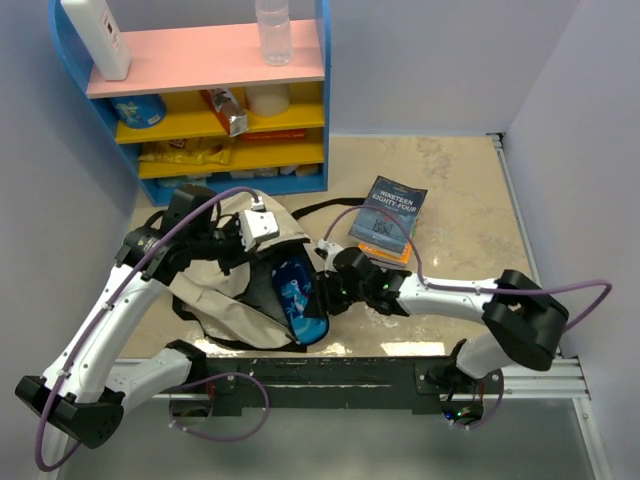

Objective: Pack the student bag
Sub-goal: Place the stationery in the student bag.

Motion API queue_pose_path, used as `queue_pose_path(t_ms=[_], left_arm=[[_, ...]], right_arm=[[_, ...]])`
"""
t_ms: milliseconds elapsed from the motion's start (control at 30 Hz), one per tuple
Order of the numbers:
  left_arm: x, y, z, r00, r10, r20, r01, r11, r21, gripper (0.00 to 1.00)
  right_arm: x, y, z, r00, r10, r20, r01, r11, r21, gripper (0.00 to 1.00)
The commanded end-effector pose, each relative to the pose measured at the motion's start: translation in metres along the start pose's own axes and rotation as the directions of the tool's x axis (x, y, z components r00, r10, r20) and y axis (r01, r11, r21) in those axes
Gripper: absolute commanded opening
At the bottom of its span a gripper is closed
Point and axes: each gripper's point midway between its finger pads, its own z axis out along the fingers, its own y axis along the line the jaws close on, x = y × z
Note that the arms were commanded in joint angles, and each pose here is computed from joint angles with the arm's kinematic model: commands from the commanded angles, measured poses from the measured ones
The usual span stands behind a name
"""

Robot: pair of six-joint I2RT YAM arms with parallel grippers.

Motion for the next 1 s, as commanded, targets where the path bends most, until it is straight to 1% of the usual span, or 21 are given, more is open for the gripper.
queue_pose_path(t_ms=[0,67,100,167,200,267,333,367,433,500,533,567,600,633,667,733,767,800,867,900,967], left_arm=[[-0.047,-0.016,-0.019,0.978,0.111,0.178,-0.127,0.988,0.084,0.0],[-0.044,-0.029,-0.02,0.977,0.105,0.184,-0.133,0.98,0.145,0.0],[-0.042,-0.032,-0.02,0.974,0.122,0.188,-0.153,0.976,0.157,0.0],[-0.035,-0.041,-0.019,0.976,0.118,0.18,-0.153,0.969,0.194,0.0],[-0.032,-0.043,-0.019,0.976,0.124,0.178,-0.159,0.967,0.199,0.0],[-0.024,-0.045,-0.015,0.98,0.117,0.158,-0.149,0.966,0.212,0.0],[-0.018,-0.047,-0.013,0.983,0.11,0.145,-0.14,0.965,0.221,0.0],[-0.018,-0.048,-0.013,0.983,0.111,0.147,-0.142,0.965,0.221,0.0],[-0.017,-0.05,-0.013,0.983,0.109,0.15,-0.142,0.963,0.228,0.0],[-0.018,-0.05,-0.013,0.982,0.111,0.152,-0.144,0.963,0.23,0.0],[-0.017,-0.05,-0.013,0.982,0.11,0.15,-0.143,0.963,0.229,0.0],[-0.017,-0.05,-0.013,0.982,0.113,0.149,-0.145,0.963,0.229,0.0],[-0.016,-0.05,-0.013,0.983,0.112,0.148,-0.144,0.963,0.23,0.0],[-0.016,-0.05,-0.012,0.983,0.114,0.147,-0.146,0.962,0.23,0.0],[-0.016,-0.05,-0.012,0.983,0.111,0.146,-0.143,0.963,0.23,0.0],[-0.015,-0.05,-0.011,0.984,0.109,0.143,-0.14,0.962,0.232,0.0],[-0.015,-0.05,-0.011,0.984,0.108,0.144,-0.14,0.963,0.232,0.0],[-0.014,-0.05,-0.009,0.984,0.104,0.141,-0.136,0.962,0.236,0.0],[-0.013,-0.05,-0.007,0.985,0.102,0.14,-0.134,0.963,0.236,0.0],[-0.013,-0.049,-0.006,0.985,0.101,0.138,-0.132,0.963,0.236,0.0],[-0.013,-0.048,-0.006,0.986,0.099,0.136,-0.13,0.963,0.238,0.0]], right_arm=[[-0.035,0.023,0.021,0.995,-0.094,0.03,0.095,0.995,-0.034,0.07],[-0.049,0.025,0.026,0.992,-0.117,0.051,0.118,0.993,-0.013,0.06],[-0.068,0.028,0.025,0.987,-0.138,0.083,0.138,0.99,0.004,0.05],[-0.081,0.024,0.03,0.984,-0.149,0.099,0.146,0.989,0.033,0.04],[-0.099,0.023,0.028,0.979,-0.148,0.138,0.143,0.989,0.048,0.03],[-0.118,0.018,0.027,0.973,-0.142,0.181,0.131,0.989,0.07,0.03],[-0.134,0.002,0.027,0.968,-0.133,0.215,0.112,0.988,0.106,0.05],[-0.143,-0.002,0.027,0.964,-0.134,0.231,0.108,0.987,0.12,0.1],[-0.155,-0.022,0.029,0.955,-0.157,0.253,0.103,0.972,0.213,0.11],[-0.164,-0.036,0.033,0.942,-0.202,0.267,0.122,0.95,0.289,0.19],[-0.167,-0.042,0.033,0.939,-0.211,0.271,0.118,0.938,0.325,0.26],[-0.176,-0.053,0.033,0.931,-0.223,0.29,0.099,0.916,0.388,0.4],[-0.172,-0.062,0.031,0.936,-0.233,0.263,0.1,0.894,0.438,0.47],[-0.173,-0.069,0.029,0.933,-0.241,0.267,0.089,0.874,0.478,0.53],[-0.177,-0.077,0.023,0.925,-0.254,0.281,0.07,0.843,0.533,0.67],[-0.174,-0.078,0.017,0.924,-0.258,0.283,0.06,0.827,0.559,0.75],[-0.169,-0.081,0.014,0.924,-0.259,0.28,0.056,0.819,0.571,0.77],[-0.173,-0.076,0.005,0.911,-0.273,0.308,0.044,0.81,0.585,0.78],[-0.168,-0.078,-0.003,0.907,-0.273,0.32,0.03,0.8,0.599,0.79],[-0.172,-0.07,-0.013,0.895,-0.272,0.355,0.013,0.808,0.589,0.79],[-0.169,-0.07,-0.022,0.887,-0.275,0.37,0.003,0.806,0.592,0.8]])
